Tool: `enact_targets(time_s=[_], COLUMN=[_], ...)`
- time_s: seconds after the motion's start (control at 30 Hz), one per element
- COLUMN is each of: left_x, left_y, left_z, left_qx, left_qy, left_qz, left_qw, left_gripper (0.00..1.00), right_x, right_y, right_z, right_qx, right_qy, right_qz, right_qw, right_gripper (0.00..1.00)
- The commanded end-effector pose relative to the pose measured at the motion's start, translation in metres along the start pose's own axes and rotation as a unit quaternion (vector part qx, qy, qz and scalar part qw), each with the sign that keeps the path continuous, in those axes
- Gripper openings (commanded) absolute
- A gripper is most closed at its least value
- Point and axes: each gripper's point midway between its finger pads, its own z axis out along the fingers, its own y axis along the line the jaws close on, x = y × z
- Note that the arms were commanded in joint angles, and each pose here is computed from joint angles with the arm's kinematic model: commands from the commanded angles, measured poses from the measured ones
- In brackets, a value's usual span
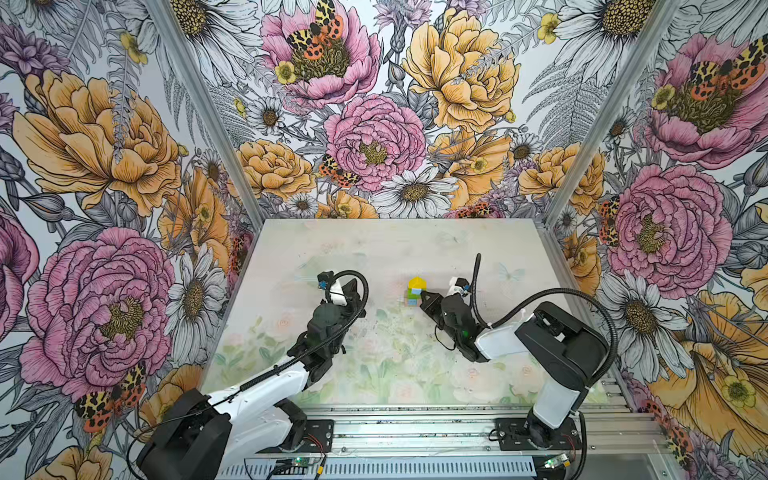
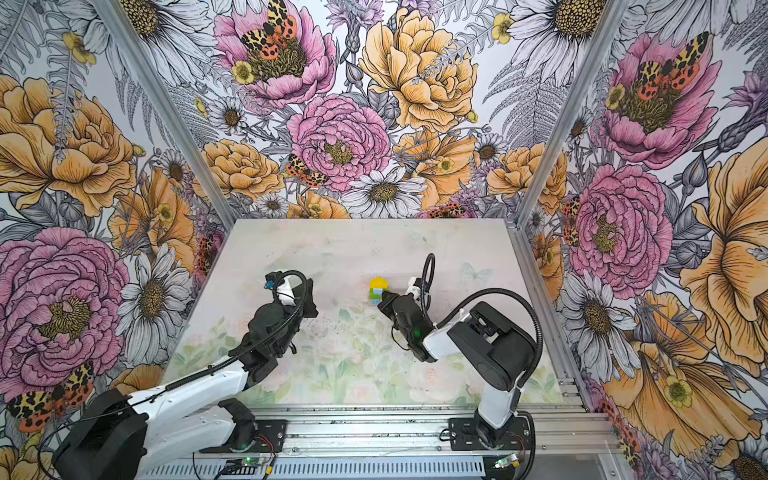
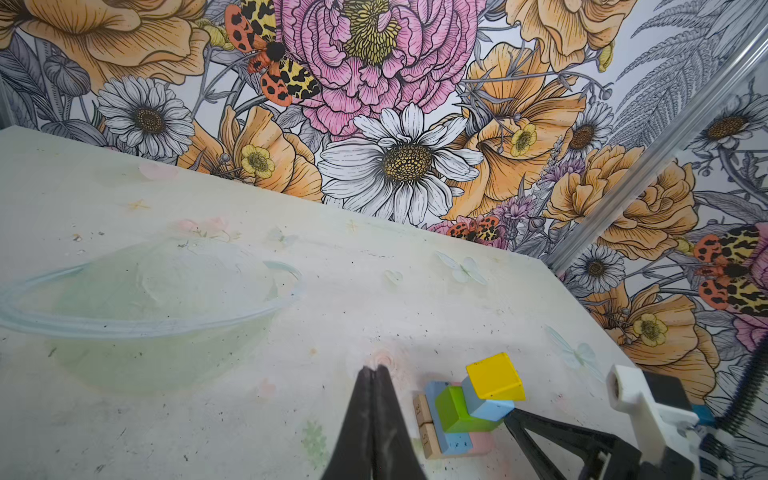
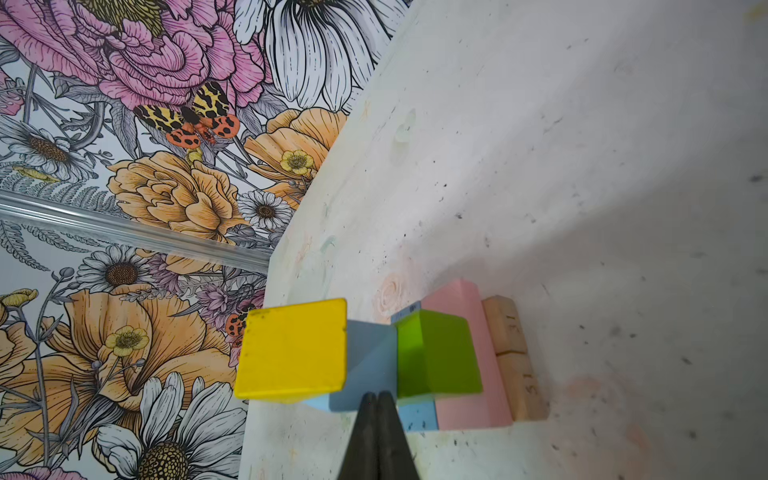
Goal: Build the wood block tower
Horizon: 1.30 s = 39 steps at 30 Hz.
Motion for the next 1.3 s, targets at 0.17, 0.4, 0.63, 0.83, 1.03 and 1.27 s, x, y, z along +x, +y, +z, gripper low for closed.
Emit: enact_targets(time_s=[0.17, 0.4, 0.63, 0.83, 1.03, 1.27], left_x=[-0.005, -0.006, -0.006, -0.006, -0.009, -0.014], left_y=[0.006, 0.006, 0.006, 0.006, 0.005, 0.003], left_z=[-0.003, -0.003, -0.003, -0.003, -0.004, -0.007], left_qx=[-0.009, -0.009, -0.009, -0.009, -0.007, -0.004], left_qy=[-0.013, -0.014, -0.014, -0.014, -0.018, -0.021], left_qz=[0.003, 0.002, 0.003, 0.002, 0.001, -0.001], left_qw=[1.000, 1.000, 1.000, 1.000, 1.000, 1.000], left_gripper=[0.00, 0.00, 0.00, 0.00, 0.00, 0.00], right_x=[-0.008, -0.008, -0.010, -0.012, -0.017, -0.023], right_y=[0.003, 0.001, 0.002, 0.002, 0.010, 0.021], right_z=[0.006, 0.007, 0.007, 0.003, -0.008, -0.031], right_qx=[0.000, 0.002, 0.003, 0.001, -0.008, -0.008], right_qy=[-0.019, -0.018, -0.022, -0.024, -0.028, -0.031], right_qz=[-0.004, -0.004, -0.003, -0.003, -0.004, -0.018], right_qw=[1.000, 1.000, 1.000, 1.000, 1.000, 0.999], right_gripper=[0.00, 0.00, 0.00, 0.00, 0.00, 0.00])
